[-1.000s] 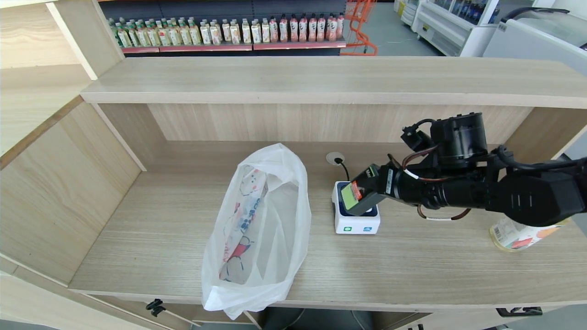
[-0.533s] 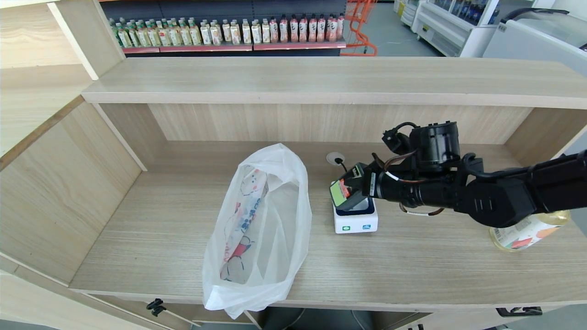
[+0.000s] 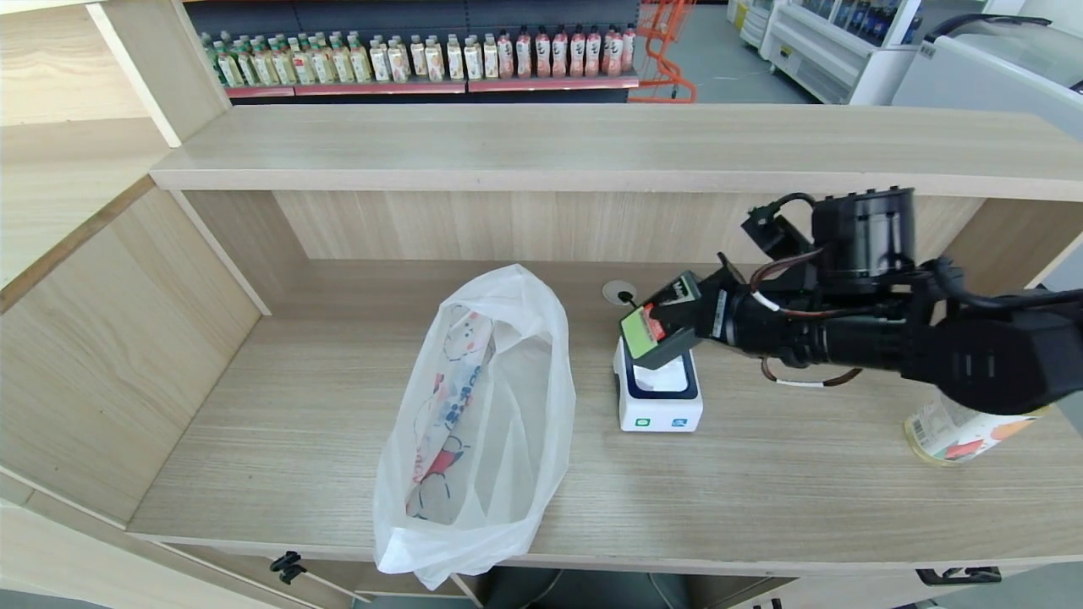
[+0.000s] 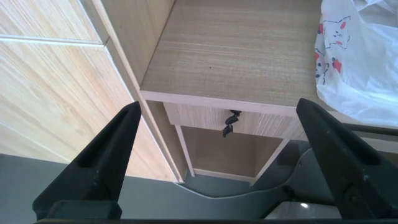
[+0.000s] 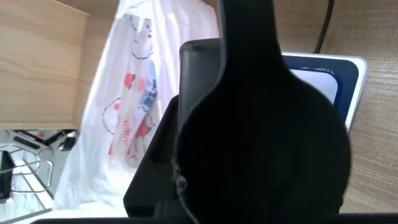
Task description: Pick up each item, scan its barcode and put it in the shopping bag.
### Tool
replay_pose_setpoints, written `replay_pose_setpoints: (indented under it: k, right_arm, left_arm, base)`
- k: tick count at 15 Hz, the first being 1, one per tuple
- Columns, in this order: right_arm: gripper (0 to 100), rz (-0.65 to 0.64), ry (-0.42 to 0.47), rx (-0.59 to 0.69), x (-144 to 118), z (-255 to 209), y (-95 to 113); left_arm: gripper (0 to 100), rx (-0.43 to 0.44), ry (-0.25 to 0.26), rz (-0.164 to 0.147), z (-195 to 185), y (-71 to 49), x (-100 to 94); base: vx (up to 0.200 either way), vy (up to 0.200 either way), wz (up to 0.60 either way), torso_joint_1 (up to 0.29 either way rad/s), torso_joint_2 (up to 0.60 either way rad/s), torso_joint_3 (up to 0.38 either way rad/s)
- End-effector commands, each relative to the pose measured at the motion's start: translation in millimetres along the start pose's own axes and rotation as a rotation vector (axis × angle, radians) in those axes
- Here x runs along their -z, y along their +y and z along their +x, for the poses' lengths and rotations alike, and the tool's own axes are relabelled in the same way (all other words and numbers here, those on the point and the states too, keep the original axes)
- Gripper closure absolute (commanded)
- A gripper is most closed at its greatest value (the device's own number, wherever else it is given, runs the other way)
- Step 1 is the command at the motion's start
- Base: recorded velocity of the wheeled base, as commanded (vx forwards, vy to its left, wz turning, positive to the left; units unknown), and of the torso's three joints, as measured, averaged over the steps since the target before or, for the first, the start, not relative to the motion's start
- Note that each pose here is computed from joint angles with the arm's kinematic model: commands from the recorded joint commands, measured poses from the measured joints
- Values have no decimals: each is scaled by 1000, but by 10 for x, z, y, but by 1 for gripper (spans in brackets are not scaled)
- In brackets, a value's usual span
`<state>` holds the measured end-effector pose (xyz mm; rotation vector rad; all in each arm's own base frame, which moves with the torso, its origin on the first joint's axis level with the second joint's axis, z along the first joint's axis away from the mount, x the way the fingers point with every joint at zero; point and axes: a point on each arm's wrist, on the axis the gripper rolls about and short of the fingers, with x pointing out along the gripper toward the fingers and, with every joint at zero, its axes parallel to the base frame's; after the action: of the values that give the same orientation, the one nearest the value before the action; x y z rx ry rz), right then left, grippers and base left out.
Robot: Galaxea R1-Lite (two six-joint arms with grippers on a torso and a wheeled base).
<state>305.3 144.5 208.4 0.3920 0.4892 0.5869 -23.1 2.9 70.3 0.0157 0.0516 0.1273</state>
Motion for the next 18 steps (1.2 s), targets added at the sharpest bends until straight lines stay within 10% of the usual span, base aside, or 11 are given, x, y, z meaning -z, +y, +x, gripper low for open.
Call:
replay_pose_setpoints:
  k: [1,18]
  right_arm:
    - [100,-12,-83,-39,-109,-615,179]
    - [100,45,32,-177,79,-880,463]
  left_arm:
    - [0,0,0,0,0,0,0]
    - [0,-1,0,1,0,0,0]
  base:
    - [0,0,0,0,0,0]
    - [0,35,0,-1,0,0]
